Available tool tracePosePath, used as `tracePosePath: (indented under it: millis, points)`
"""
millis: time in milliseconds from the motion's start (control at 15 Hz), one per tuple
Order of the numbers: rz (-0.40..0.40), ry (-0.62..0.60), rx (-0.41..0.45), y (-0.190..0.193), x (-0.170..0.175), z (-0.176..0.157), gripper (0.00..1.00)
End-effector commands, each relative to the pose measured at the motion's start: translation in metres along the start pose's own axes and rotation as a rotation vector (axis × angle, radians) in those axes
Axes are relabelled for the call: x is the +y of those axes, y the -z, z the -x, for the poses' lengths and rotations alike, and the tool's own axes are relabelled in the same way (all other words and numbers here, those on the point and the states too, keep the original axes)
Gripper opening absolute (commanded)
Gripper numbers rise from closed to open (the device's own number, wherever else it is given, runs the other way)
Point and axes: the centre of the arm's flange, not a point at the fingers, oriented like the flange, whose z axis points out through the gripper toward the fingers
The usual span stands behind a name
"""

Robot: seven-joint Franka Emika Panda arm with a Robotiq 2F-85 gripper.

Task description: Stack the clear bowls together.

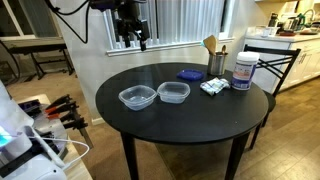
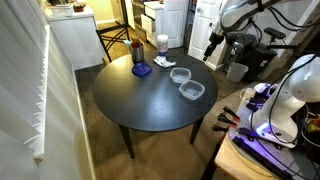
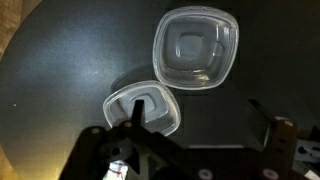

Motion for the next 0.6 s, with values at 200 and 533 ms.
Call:
tracePosePath:
  millis: [200,533]
  points:
    - [0.028,0.02,-0.048,-0.023,-0.005,-0.033,1.0]
    - [0.032,0.023,-0.056,-0.027,-0.005,-0.038,1.0]
